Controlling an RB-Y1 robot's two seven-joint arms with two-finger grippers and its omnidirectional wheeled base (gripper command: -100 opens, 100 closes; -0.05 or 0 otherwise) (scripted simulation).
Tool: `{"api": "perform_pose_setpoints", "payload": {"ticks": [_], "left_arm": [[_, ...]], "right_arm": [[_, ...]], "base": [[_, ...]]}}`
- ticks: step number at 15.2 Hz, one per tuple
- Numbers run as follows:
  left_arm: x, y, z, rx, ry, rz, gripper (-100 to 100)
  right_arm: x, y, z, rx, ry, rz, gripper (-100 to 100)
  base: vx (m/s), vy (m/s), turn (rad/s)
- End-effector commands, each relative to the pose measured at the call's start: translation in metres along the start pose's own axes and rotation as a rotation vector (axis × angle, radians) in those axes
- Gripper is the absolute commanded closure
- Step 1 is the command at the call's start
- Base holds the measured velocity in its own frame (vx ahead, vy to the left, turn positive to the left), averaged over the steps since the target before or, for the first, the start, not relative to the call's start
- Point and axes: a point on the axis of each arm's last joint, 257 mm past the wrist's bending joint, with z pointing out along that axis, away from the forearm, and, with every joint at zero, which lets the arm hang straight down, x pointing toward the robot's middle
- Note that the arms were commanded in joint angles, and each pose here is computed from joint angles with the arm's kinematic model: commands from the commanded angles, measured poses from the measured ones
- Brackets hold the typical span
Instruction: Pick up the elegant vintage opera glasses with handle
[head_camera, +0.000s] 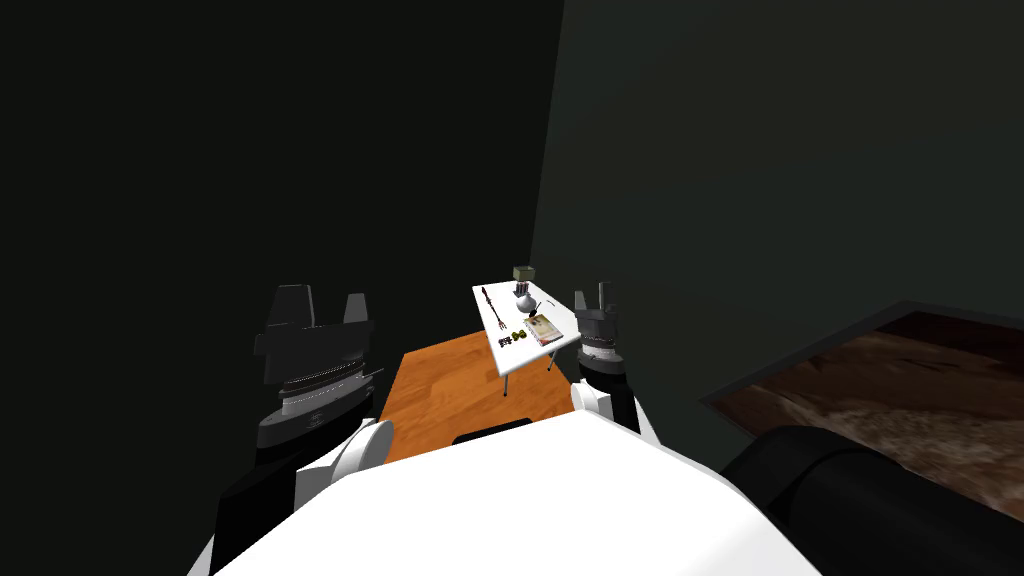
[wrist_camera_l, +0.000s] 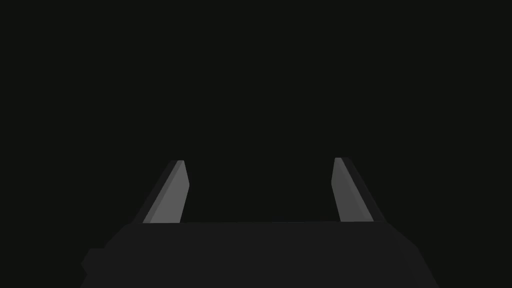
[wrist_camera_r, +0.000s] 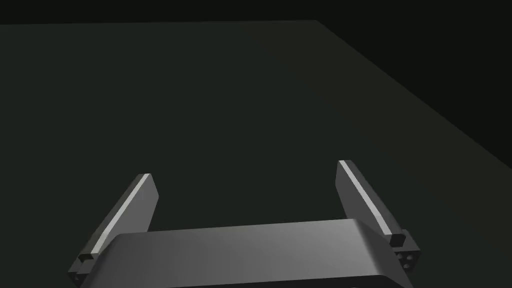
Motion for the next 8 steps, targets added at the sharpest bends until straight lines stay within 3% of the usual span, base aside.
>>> {"api": "perform_pose_setpoints", "payload": {"ticks": [1, 8], "left_arm": [[0.000, 0.000, 0.000, 0.000, 0.000, 0.000, 0], [0.000, 0.000, 0.000, 0.000, 0.000, 0.000, 0]], "right_arm": [[0.011, -0.001, 0.000, 0.001, 0.056, -0.010, -100], [0.045, -0.007, -0.006, 0.011, 0.205, -0.041, -100]], "base": [[-0.006, 0.016, 0.018], [-0.011, 0.061, 0.023]]}}
